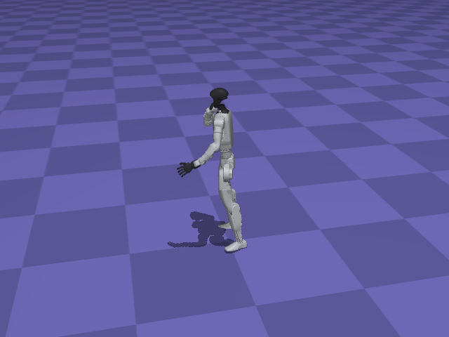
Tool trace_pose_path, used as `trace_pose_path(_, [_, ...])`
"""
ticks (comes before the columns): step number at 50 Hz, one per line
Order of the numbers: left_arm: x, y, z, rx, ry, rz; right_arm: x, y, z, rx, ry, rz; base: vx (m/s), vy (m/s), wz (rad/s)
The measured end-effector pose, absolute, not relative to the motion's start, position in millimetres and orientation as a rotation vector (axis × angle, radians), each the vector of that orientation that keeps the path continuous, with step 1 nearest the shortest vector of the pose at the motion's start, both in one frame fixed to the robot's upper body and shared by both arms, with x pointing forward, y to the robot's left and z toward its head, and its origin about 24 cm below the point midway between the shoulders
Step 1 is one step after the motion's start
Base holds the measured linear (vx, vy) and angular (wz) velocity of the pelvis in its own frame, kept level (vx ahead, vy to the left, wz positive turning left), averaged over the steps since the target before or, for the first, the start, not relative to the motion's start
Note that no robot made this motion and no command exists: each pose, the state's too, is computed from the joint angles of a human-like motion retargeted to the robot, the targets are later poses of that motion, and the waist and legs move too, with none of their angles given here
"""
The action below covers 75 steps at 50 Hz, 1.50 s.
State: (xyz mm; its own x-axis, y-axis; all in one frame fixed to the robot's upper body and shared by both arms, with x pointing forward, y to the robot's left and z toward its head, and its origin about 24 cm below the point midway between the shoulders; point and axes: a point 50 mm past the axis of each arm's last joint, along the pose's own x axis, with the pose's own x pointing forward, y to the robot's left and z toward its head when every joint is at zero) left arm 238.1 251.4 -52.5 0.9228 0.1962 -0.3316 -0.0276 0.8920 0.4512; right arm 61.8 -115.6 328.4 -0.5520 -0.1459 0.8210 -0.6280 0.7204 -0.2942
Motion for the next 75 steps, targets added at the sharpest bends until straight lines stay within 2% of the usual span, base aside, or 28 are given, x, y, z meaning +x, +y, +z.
trace_pose_path(8, [232,265,-57,0.436,0.42,0.201,60,-113,330,0.57,-2.111,0.717,-0.02,0.04,0.01])
trace_pose_path(15, [198,285,-82,0.472,0.584,0.258,56,-114,334,0.529,-2.207,0.616,-0.05,0.07,-0.05])
trace_pose_path(27, [138,319,-102,0.513,0.796,0.316,43,-95,346,0.27,-2.446,0.558,-0.02,0.02,-0.01])
trace_pose_path(38, [101,313,-117,0.464,0.898,0.299,45,-91,345,0.194,-2.464,0.531,0.0,0.0,0.0])
trace_pose_path(55, [157,265,-102,0.376,0.649,0.158,44,-110,335,0.195,-2.463,0.5,0.0,0.0,0.0])
trace_pose_path(75, [221,284,-52,0.444,0.401,0.273,59,-118,328,0.372,-2.264,0.428,-0.01,-0.02,-0.03])
